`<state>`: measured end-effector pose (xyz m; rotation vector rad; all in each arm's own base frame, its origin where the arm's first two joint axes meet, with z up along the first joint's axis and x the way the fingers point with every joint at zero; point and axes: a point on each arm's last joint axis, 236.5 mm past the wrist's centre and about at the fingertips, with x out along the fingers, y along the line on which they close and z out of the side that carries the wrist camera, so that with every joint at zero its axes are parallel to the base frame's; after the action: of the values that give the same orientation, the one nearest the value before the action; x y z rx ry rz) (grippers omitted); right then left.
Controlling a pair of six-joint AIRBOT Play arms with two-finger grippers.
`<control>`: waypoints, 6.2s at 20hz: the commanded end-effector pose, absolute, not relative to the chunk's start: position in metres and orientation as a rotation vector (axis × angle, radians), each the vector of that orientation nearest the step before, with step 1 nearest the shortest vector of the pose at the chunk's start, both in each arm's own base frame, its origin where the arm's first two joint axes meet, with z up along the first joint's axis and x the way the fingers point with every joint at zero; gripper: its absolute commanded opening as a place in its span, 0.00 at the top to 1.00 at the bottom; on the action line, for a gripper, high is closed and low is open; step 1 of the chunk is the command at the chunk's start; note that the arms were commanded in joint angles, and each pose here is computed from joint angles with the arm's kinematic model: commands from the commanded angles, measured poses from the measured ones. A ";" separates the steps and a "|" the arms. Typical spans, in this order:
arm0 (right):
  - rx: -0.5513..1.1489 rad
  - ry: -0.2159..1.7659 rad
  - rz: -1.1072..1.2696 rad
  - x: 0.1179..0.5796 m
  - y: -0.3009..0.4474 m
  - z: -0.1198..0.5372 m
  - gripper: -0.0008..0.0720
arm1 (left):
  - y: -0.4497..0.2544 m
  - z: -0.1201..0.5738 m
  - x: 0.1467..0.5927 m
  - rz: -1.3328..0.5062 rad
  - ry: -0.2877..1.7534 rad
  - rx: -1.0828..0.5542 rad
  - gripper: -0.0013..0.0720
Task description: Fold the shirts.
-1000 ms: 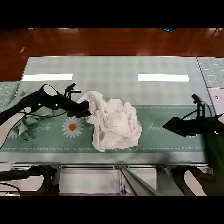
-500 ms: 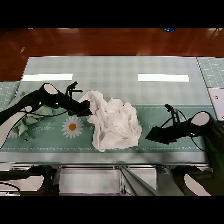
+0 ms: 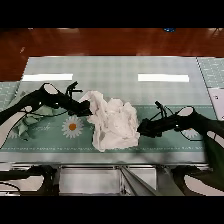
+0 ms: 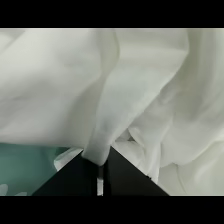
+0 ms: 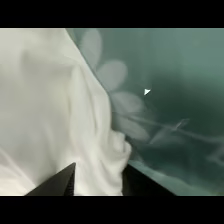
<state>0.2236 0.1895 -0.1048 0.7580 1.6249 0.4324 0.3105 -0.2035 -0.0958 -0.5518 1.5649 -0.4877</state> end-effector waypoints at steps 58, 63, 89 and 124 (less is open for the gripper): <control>0.768 1.019 0.106 0.517 0.002 0.045 0.42 | -0.085 0.045 0.494 -0.432 1.223 -0.640 0.29; 0.643 1.192 -0.135 0.410 -0.114 0.042 0.42 | -0.009 0.044 0.409 -0.221 1.284 -0.563 0.29; 0.880 1.224 -0.207 0.255 -0.078 -0.040 0.42 | -0.105 -0.110 0.239 -0.179 1.439 -0.939 0.95; 0.145 0.080 0.274 0.325 0.025 0.501 0.96 | -0.043 0.501 0.324 -0.273 0.014 -0.162 0.95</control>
<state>0.3940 0.0157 0.4072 0.2855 0.3074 0.3561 0.3813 -0.0598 0.3828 -0.3140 0.2947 -0.3871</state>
